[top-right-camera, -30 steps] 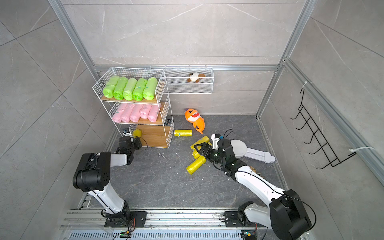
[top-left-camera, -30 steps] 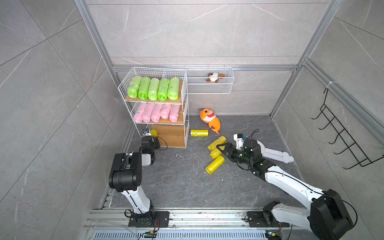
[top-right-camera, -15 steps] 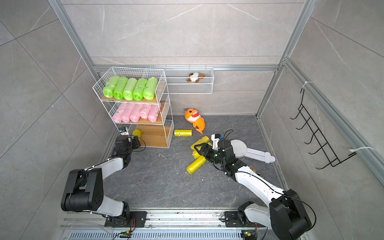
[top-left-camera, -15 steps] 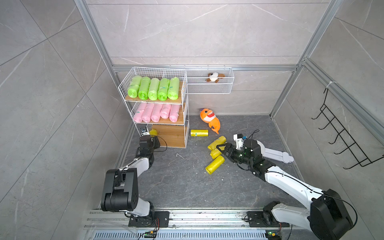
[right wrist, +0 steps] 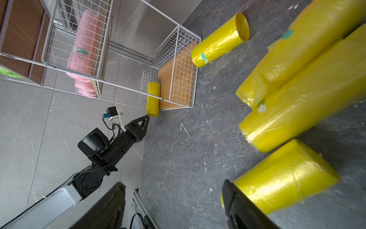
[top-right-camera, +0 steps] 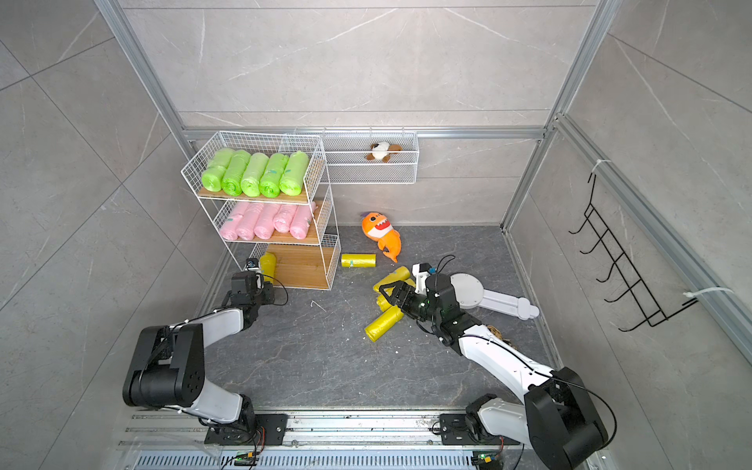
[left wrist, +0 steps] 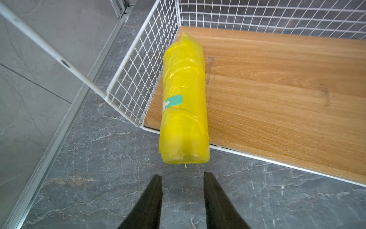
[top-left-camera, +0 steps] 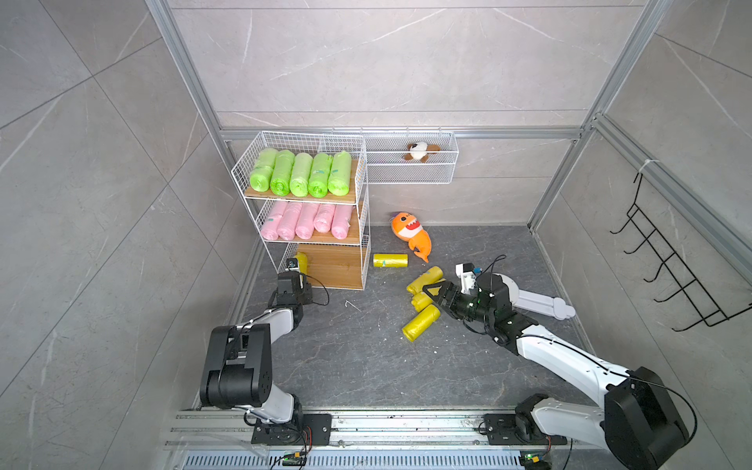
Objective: Sort the rolls of trash bags by color and place them on the shelf
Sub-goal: Place the roll of trash bags on the shelf.
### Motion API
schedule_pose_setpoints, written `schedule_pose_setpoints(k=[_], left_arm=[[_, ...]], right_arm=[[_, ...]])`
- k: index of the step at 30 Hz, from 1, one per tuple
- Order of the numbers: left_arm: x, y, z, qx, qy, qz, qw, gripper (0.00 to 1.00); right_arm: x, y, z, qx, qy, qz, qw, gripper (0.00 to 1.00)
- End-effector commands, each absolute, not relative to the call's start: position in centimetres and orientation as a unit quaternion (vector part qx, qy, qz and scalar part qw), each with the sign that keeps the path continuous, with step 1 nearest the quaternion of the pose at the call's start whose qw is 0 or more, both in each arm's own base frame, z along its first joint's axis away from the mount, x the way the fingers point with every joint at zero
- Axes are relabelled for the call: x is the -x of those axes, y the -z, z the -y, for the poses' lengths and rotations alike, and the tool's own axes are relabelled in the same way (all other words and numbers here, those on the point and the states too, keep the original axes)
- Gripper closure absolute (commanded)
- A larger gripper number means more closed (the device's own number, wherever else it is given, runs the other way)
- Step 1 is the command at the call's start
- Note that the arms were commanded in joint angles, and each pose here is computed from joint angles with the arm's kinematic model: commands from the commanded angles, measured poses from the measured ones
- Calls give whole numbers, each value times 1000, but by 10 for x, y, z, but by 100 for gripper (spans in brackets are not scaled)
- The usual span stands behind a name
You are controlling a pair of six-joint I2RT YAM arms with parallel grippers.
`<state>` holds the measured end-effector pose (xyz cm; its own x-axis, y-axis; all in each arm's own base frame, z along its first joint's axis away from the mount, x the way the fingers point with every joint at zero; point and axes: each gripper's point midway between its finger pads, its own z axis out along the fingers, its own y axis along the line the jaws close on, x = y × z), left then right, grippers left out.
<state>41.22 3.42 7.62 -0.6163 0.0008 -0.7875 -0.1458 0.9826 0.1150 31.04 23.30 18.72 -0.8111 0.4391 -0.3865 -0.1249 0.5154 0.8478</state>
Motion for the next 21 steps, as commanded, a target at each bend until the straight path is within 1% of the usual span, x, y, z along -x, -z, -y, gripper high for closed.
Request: schedule_pose_setpoints(k=[1,7,11,16,21], left_arm=[[-434,-96,-45,46,-117,-880,458,65],[-451,-99,-57,56,-149,-878,452,69],[-457,-97,-63,59,-169,-879,442,70],[-449,-102,-69,77,-182,-871,450,69],[-434,-118,-56,91,-139,-862,478,66]], right_arm=[[-311,-186,-237,-84,-487,-819,291,19],[-312,-183,-238,-83,-485,-822,287,19],[-312,-180,-238,-83,-484,-824,283,19],[-311,-174,-237,-82,-476,-831,277,19],[-305,-151,-233,-83,-438,-861,245,20]])
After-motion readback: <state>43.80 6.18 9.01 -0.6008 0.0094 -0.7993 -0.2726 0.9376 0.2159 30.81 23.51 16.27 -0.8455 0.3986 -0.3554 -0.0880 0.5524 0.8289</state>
